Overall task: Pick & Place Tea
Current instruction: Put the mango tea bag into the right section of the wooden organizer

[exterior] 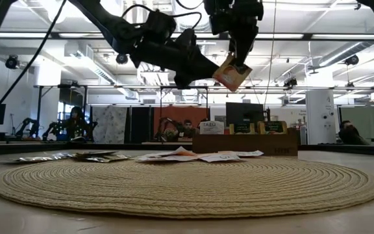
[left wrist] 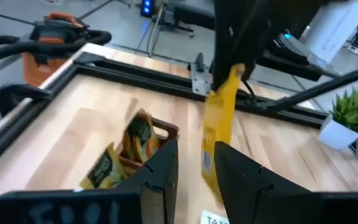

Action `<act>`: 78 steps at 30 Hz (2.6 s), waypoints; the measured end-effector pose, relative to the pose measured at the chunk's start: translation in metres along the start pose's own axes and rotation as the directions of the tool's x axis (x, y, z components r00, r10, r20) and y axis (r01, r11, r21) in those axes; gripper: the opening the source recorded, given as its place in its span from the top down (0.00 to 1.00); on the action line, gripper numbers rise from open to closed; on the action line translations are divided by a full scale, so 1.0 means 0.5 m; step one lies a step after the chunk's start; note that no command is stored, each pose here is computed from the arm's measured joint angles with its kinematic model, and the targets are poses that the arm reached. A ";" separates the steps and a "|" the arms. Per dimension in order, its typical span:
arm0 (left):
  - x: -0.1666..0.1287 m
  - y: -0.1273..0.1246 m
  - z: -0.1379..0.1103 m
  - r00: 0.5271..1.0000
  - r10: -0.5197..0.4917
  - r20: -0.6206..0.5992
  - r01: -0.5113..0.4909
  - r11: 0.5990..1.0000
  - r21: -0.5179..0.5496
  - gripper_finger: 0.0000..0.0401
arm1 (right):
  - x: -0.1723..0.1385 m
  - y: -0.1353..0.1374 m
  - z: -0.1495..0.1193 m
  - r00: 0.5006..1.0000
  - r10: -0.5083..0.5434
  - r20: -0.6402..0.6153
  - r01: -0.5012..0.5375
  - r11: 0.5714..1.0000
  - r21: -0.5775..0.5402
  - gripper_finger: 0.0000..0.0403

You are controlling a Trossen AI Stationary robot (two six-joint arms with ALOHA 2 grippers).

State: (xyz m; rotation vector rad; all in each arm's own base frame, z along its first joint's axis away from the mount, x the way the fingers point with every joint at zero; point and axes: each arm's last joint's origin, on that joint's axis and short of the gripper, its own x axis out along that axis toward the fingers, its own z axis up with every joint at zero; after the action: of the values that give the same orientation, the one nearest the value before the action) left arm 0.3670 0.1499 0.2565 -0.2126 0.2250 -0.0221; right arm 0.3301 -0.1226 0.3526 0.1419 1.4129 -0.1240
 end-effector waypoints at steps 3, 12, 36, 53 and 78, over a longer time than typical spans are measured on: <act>-0.003 0.001 0.007 1.000 0.005 0.015 -0.005 1.000 0.006 0.75 | 0.002 -0.001 0.000 1.000 -0.001 -0.005 0.001 1.000 -0.004 0.98; -0.008 -0.003 0.011 1.000 0.003 0.015 -0.003 1.000 -0.022 0.75 | 0.044 -0.020 -0.012 0.996 0.013 -0.090 -0.010 0.999 0.030 0.98; -0.045 -0.020 0.008 0.993 0.020 -0.116 -0.030 0.996 -0.085 0.75 | 0.175 -0.081 -0.062 0.933 0.039 -0.357 0.008 0.992 0.129 0.98; -0.045 -0.020 0.003 0.991 0.021 -0.131 -0.035 0.994 -0.105 0.75 | 0.214 -0.097 -0.067 0.909 0.100 -0.405 -0.007 0.974 0.225 0.98; 0.001 -0.019 0.013 0.992 -0.090 0.091 0.083 0.993 0.084 0.75 | 0.136 -0.084 -0.090 0.948 0.183 -0.261 -0.100 0.949 0.300 0.98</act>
State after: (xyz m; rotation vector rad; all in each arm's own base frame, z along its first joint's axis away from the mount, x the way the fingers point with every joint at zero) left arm 0.3692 0.1421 0.2646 -0.1430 0.1198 -0.1067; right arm 0.2895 -0.1562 0.2775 0.5169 1.6629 -0.1913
